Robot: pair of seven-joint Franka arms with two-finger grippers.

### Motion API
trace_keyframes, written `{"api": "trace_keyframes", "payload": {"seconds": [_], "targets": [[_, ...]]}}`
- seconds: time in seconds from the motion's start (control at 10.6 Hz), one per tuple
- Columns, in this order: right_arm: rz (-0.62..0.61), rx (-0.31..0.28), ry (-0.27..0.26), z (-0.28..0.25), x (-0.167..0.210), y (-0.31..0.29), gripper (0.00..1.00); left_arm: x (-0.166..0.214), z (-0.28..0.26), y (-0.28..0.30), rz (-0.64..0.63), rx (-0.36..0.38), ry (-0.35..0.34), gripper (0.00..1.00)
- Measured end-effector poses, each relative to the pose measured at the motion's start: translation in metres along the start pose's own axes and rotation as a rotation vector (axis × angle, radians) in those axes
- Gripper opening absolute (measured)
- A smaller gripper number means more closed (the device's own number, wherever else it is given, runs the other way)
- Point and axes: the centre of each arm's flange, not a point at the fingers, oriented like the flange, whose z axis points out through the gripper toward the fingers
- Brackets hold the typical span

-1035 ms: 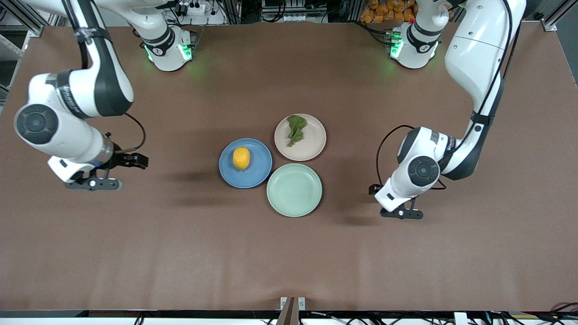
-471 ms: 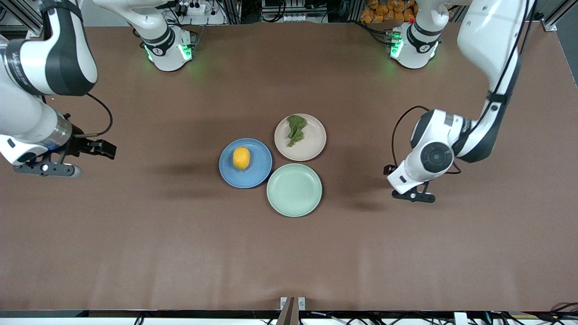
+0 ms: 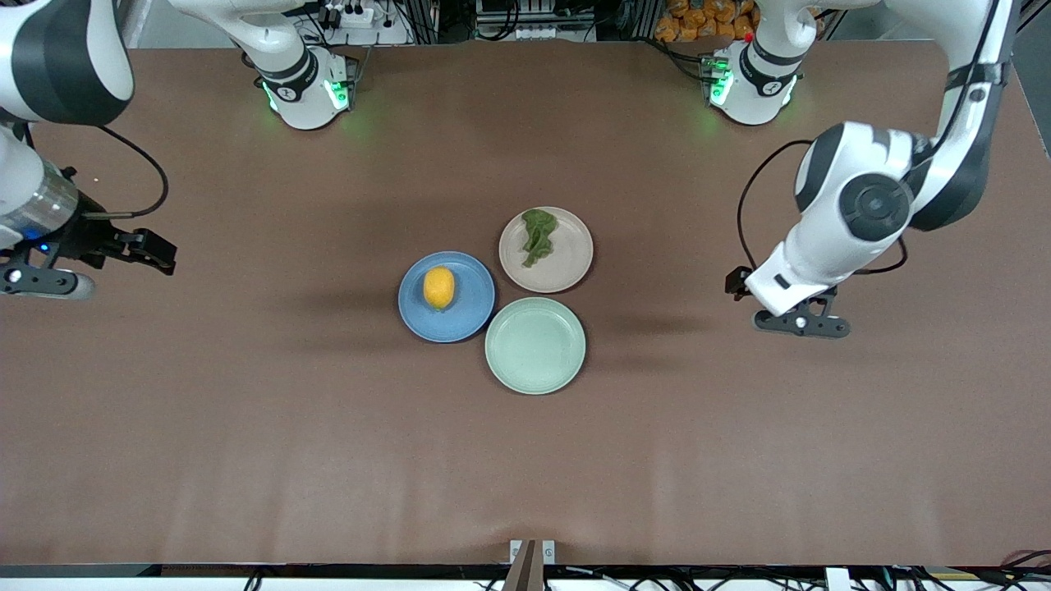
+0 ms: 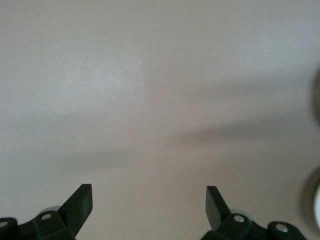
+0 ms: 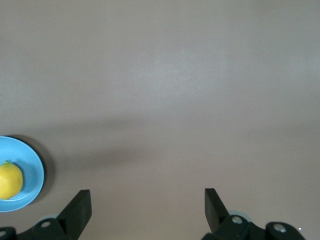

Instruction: Place lemon and lettuce in plates

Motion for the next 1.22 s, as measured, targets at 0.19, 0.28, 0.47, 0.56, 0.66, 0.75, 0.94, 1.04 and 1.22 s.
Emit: {"api": "trace_keyframes", "payload": {"seconds": [0.19, 0.28, 0.47, 0.56, 0.66, 0.75, 0.94, 1.04, 1.22], "targets": [[0.020, 0.002, 0.028, -0.023, 0.002, 0.011, 1.00, -0.004, -0.046, -0.021, -0.030, -0.025, 0.076, 1.00], [0.026, 0.003, 0.038, -0.033, 0.002, 0.015, 1.00, -0.006, -0.068, -0.025, -0.036, -0.026, 0.117, 1.00], [0.028, 0.006, 0.053, -0.042, 0.002, 0.015, 1.00, -0.009, -0.105, -0.028, -0.038, -0.028, 0.183, 1.00], [0.029, 0.008, 0.064, -0.048, 0.002, 0.015, 1.00, -0.009, -0.117, -0.028, -0.038, -0.029, 0.199, 1.00], [0.031, 0.020, 0.073, -0.054, 0.002, 0.015, 1.00, -0.010, -0.126, -0.028, -0.034, -0.027, 0.193, 1.00], [0.034, 0.042, 0.079, -0.060, 0.002, 0.014, 1.00, -0.012, -0.134, -0.028, -0.022, -0.022, 0.165, 1.00], [0.048, 0.062, 0.084, -0.064, 0.002, 0.020, 1.00, -0.021, -0.151, -0.031, 0.029, -0.010, 0.085, 1.00], [0.050, 0.064, 0.077, -0.064, 0.002, 0.021, 1.00, -0.025, -0.158, -0.032, 0.037, -0.006, 0.053, 1.00], [0.047, 0.063, 0.038, -0.060, -0.002, 0.019, 1.00, -0.029, -0.167, -0.035, 0.035, -0.004, 0.023, 1.00]]}}
